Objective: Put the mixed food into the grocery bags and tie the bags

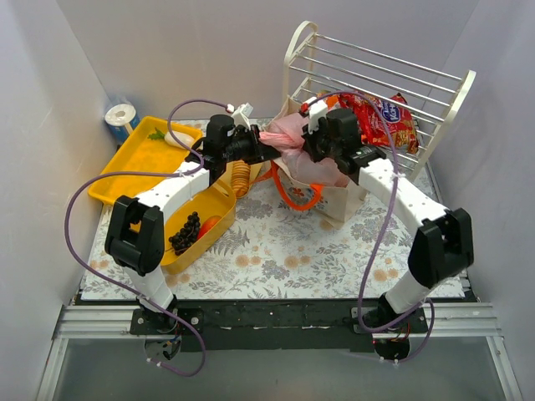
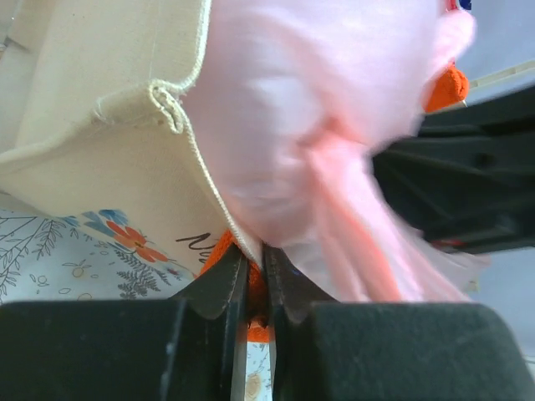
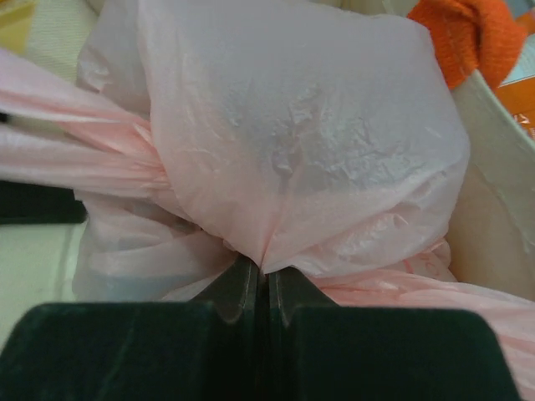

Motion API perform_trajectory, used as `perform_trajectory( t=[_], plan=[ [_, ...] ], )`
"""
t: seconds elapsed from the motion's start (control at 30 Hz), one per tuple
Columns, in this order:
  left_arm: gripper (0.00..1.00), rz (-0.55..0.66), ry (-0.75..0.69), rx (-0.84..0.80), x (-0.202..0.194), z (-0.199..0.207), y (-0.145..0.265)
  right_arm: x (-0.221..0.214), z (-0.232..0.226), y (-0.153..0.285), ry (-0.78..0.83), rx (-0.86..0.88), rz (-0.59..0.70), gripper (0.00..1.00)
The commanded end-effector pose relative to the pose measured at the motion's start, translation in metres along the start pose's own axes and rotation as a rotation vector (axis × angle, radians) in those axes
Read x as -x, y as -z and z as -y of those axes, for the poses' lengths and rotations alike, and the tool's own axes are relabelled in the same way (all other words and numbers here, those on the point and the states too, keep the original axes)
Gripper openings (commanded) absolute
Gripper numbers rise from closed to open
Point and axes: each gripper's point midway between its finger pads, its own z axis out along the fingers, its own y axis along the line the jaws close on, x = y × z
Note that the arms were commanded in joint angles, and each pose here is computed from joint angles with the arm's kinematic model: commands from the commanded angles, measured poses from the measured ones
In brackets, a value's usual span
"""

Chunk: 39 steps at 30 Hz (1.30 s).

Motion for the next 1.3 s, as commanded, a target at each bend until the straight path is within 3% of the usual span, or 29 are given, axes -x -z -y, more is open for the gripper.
perform_trajectory(
  t=[0.0,0.13,0.23,0.43,0.47,0.53,0.57,0.6,0.67,0.7,0.8,1.1,1.27],
  plan=[
    [0.00,0.075,-0.035,-0.097,0.028,0.039,0.016,-0.061,0.018,-0.036,0.000,-0.119,-0.213,0.01],
    [0.00,0.119,-0.057,-0.115,0.040,0.056,0.029,-0.118,0.026,-0.042,-0.009,-0.186,-0.369,0.01],
    [0.00,0.128,-0.070,-0.104,0.042,0.056,0.032,-0.135,0.027,-0.036,-0.027,-0.206,-0.392,0.01],
    [0.00,0.120,-0.091,-0.076,0.040,0.047,0.028,-0.102,0.023,-0.022,-0.038,-0.179,-0.305,0.01],
    [0.09,0.121,-0.096,-0.064,0.040,0.045,0.027,-0.086,0.020,-0.021,-0.040,-0.151,-0.270,0.01],
    [0.43,0.136,-0.127,-0.021,0.045,0.038,0.028,-0.065,0.015,-0.011,-0.044,-0.122,-0.234,0.21],
    [0.67,0.153,-0.151,-0.013,0.050,0.039,0.030,-0.055,0.012,-0.008,-0.046,-0.097,-0.214,0.33],
    [0.80,0.147,-0.153,0.014,0.048,0.037,0.035,-0.032,0.012,0.001,-0.046,-0.092,-0.165,0.57],
    [0.98,0.176,-0.190,0.052,0.052,0.033,0.043,-0.016,0.005,0.012,-0.050,-0.050,-0.137,0.74],
    [0.98,0.191,-0.203,0.054,0.055,0.033,0.048,0.005,0.002,0.023,-0.051,-0.029,-0.089,0.84],
    [0.98,0.246,-0.206,0.092,0.064,0.025,0.072,0.029,-0.002,0.042,-0.075,0.011,-0.025,0.91],
    [0.98,0.367,-0.116,0.316,0.097,-0.057,0.147,0.068,0.033,0.087,-0.209,0.047,0.160,0.92],
    [0.98,0.471,-0.189,0.408,0.111,-0.050,0.194,0.076,0.043,0.145,-0.201,-0.086,0.301,0.93]
  ],
)
